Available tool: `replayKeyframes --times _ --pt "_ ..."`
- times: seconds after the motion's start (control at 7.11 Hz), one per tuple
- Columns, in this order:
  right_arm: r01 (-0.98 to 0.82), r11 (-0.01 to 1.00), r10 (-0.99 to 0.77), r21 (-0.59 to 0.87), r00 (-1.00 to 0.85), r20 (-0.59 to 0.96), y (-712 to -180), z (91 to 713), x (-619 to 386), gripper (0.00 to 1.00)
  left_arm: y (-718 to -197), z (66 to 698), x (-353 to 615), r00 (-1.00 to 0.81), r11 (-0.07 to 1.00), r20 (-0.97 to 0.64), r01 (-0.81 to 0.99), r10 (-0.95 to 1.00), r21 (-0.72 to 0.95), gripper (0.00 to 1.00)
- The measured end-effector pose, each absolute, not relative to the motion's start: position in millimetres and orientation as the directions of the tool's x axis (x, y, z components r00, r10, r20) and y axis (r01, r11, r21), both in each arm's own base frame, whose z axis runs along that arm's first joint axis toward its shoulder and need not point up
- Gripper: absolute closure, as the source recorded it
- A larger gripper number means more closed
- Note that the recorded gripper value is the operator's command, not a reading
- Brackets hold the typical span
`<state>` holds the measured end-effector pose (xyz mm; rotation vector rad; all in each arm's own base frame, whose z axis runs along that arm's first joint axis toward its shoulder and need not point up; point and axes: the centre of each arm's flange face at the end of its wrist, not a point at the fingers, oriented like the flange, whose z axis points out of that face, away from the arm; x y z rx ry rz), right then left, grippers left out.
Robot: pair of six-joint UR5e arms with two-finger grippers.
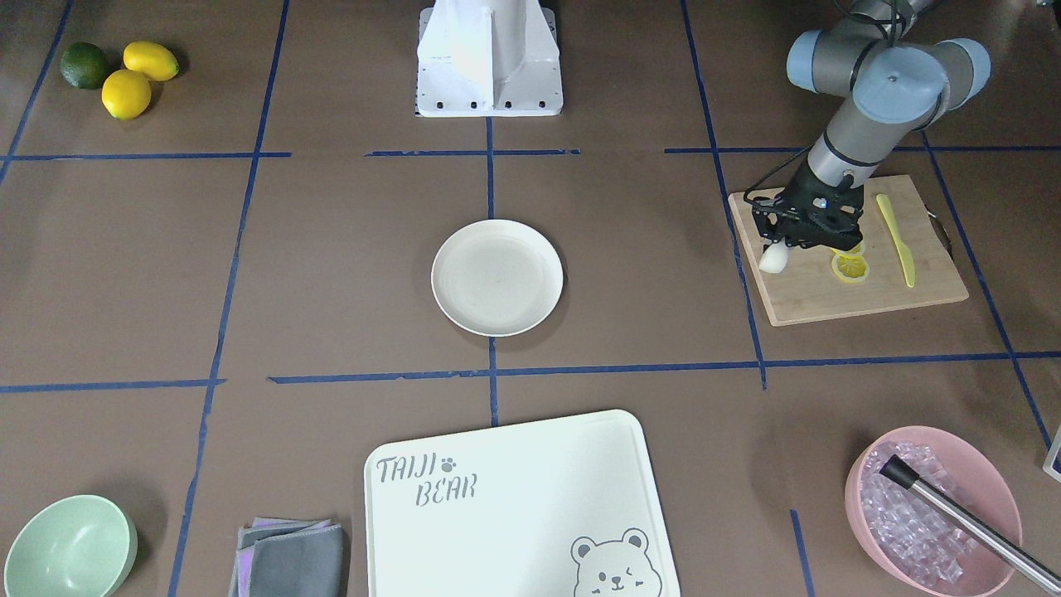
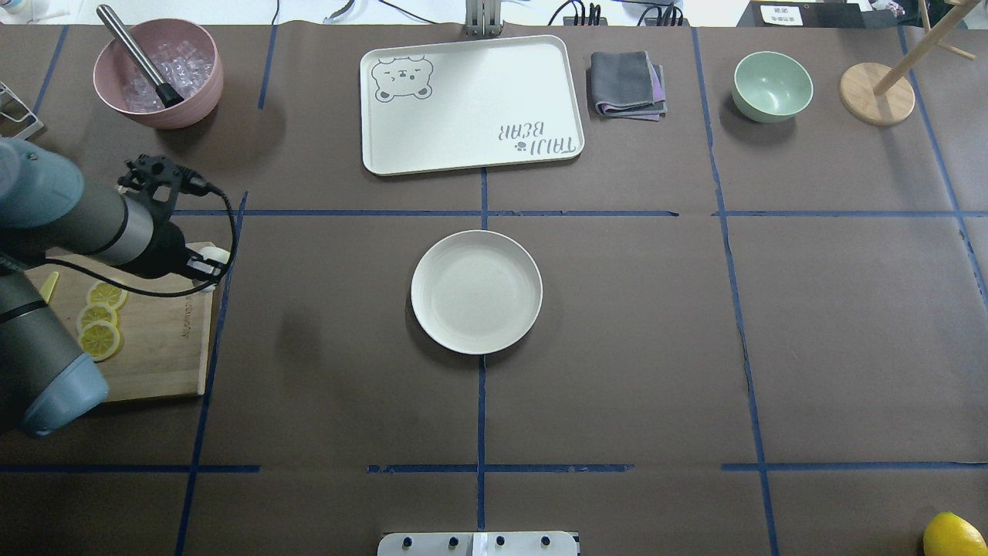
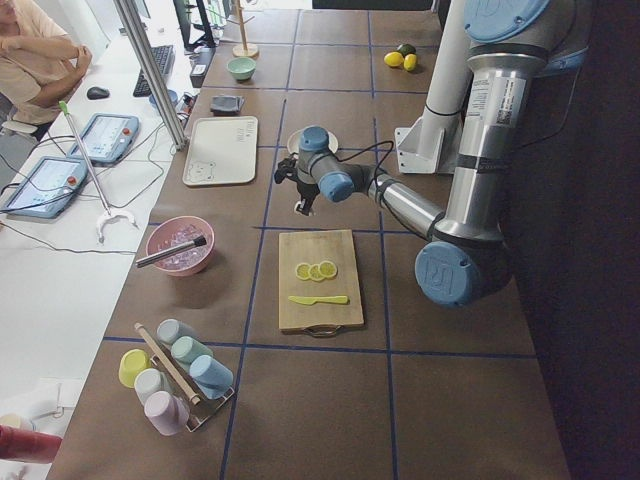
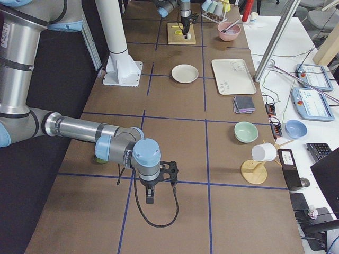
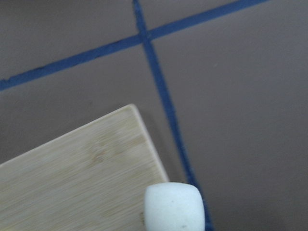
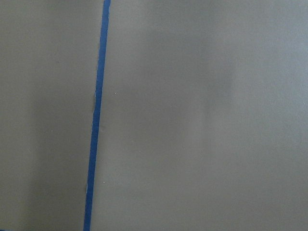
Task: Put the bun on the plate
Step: 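Carry the bun with the left gripper over the white plate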
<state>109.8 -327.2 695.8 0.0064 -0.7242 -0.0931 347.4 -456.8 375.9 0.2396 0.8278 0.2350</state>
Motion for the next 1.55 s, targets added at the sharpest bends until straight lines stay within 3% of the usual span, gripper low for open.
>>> replayKeyframes --times 0.7,1.12,1.27,1.55 --pt "0.078 0.996 -0.079 0.031 0.745 0.662 -324.2 697.6 110.5 0.00 -419.9 166.9 559.6 0.654 0.994 -0.754 0.042 0.053 0.106 0.84" --pt "0.075 0.997 -0.075 0.029 0.746 0.662 -324.2 697.6 110.5 0.00 -415.4 162.2 627.3 0.688 0.993 -0.725 0.072 0.020 0.096 0.83" --pt "0.075 0.997 -0.075 0.028 0.746 0.662 -324.2 697.6 110.5 0.00 -417.2 171.5 639.3 0.692 0.992 -0.722 0.073 0.022 0.101 0.72" --pt "0.075 0.997 -0.074 0.027 0.746 0.662 -324.1 698.1 110.5 0.00 -419.4 179.2 648.5 0.690 0.992 -0.723 0.070 0.030 0.109 0.27"
